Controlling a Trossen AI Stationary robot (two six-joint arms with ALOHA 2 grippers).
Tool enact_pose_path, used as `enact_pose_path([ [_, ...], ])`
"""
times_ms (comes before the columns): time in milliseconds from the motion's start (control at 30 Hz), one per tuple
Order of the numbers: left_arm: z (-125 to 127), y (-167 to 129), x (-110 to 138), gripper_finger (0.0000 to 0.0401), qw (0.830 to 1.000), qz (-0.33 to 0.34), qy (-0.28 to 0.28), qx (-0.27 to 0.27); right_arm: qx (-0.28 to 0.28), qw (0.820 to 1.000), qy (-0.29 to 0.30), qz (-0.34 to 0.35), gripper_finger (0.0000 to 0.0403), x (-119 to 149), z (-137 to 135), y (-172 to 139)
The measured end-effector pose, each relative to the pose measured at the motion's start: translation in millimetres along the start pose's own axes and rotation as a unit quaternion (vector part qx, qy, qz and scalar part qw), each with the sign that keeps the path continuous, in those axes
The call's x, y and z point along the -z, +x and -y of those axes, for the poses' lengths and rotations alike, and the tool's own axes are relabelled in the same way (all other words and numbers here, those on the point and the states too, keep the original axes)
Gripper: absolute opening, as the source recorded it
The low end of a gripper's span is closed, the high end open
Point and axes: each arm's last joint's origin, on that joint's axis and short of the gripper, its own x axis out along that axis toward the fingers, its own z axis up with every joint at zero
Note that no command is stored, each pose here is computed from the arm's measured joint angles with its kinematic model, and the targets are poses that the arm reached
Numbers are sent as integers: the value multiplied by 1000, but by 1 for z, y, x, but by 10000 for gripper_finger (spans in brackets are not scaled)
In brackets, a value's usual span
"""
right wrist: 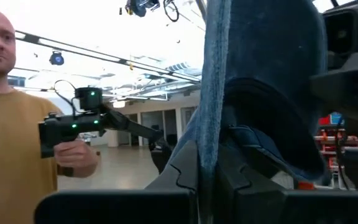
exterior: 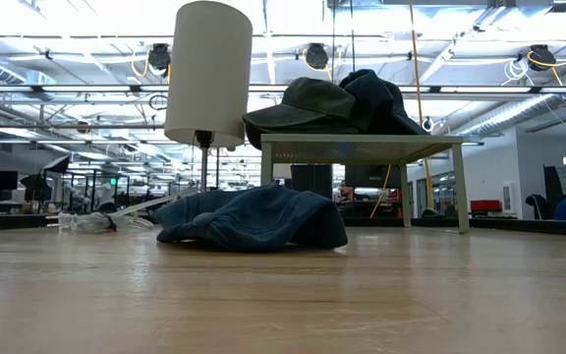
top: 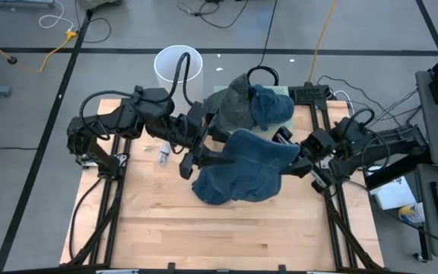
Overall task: Pick & Place hat
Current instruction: Stack the right blue cap on the blue cap on the shelf
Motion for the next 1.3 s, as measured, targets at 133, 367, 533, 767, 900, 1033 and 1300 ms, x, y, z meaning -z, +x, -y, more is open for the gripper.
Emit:
enact_pose_path([
  [133, 1, 0, 0, 218, 1000, -6, -23, 19, 3, 1000, -8, 12, 5, -1, 4, 0],
  [367, -4, -2, -1, 102, 991, -4, -134, 19, 9, 1000, -5, 5, 19, 1, 5, 1],
  [533, -7, -4, -5, 14, 984, -3, -171, 45, 34, 999, 10, 8, 46, 2, 6, 1],
  [767, -25, -10, -9, 8, 971, 5, -239, 24, 104, 993, 33, -32, 93, -3, -4, -13],
  [900, -42, -16, -10, 9, 962, 16, -270, -19, 193, 979, -12, -60, 104, -11, -16, -33],
  [1033, -60, -24, -14, 8, 954, 34, -294, -46, 254, 962, -66, -76, 112, -18, -24, -47],
  [1300, -87, -40, -21, 7, 937, 72, -326, -107, 319, 930, -130, -125, 165, -24, -30, -71],
])
